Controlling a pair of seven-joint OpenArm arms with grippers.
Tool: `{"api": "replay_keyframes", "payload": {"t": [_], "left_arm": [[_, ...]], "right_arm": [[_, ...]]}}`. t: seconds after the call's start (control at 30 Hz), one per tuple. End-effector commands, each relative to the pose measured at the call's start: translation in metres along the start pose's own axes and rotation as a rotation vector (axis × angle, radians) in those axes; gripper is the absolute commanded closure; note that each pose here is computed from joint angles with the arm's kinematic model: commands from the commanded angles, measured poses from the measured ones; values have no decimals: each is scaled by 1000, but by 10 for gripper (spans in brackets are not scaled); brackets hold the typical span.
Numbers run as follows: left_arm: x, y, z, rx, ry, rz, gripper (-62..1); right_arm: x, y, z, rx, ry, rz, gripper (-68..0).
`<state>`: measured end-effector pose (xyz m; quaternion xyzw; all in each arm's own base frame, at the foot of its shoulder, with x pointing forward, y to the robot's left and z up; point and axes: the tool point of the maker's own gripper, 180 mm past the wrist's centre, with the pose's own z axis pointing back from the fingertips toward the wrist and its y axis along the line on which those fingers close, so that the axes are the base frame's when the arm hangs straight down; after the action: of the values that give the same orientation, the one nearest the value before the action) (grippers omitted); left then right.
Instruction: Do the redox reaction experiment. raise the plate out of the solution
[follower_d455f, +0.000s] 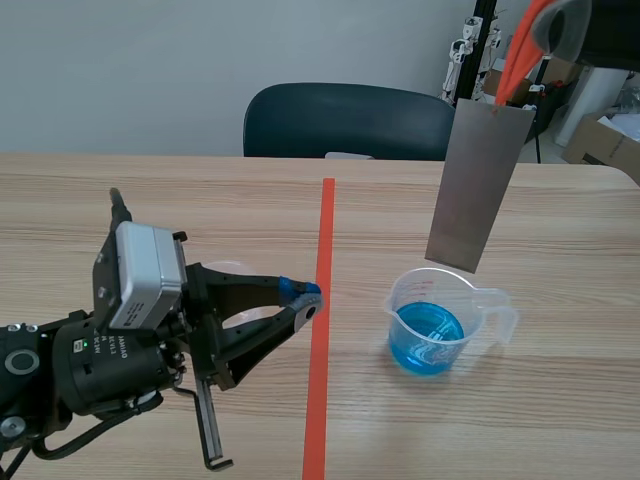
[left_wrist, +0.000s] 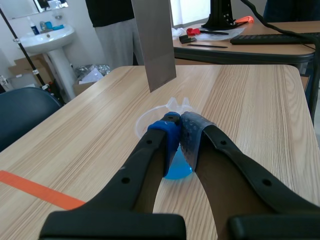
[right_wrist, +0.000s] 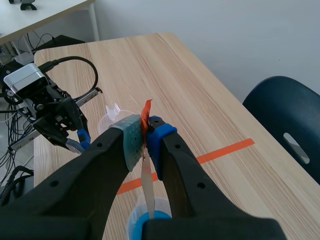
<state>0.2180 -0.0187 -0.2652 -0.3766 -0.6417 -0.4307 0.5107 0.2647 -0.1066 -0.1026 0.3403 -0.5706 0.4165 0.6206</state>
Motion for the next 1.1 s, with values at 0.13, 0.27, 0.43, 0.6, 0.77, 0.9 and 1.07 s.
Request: {"api": "replay_keyframes", "payload": {"t": [0.13, 0.27, 0.43, 0.6, 0.77, 0.9, 1.07], "left_arm": [[4, 5, -8, 25, -13, 17, -27], [2, 10, -15, 35, 9, 15, -27], [1, 21, -21, 64, 27, 29, -27], [-3, 23, -23, 64, 56, 25, -27], [-7, 17, -29, 31, 76, 25, -27], [-11, 12, -34, 18, 99, 30, -27], [-11, 12, -36, 19, 96, 33, -27]], "right_arm": [[13, -2, 0, -1, -34, 19, -2], [13, -2, 0, -1, -34, 18, -2], [13, -2, 0, -1, -33, 19, -2], [13, -2, 0, -1, -33, 19, -2], [11, -2, 0, -1, -22, 18, -2], [11, -2, 0, -1, -23, 18, -2], [12, -2, 0, -1, -26, 17, -2]]}}
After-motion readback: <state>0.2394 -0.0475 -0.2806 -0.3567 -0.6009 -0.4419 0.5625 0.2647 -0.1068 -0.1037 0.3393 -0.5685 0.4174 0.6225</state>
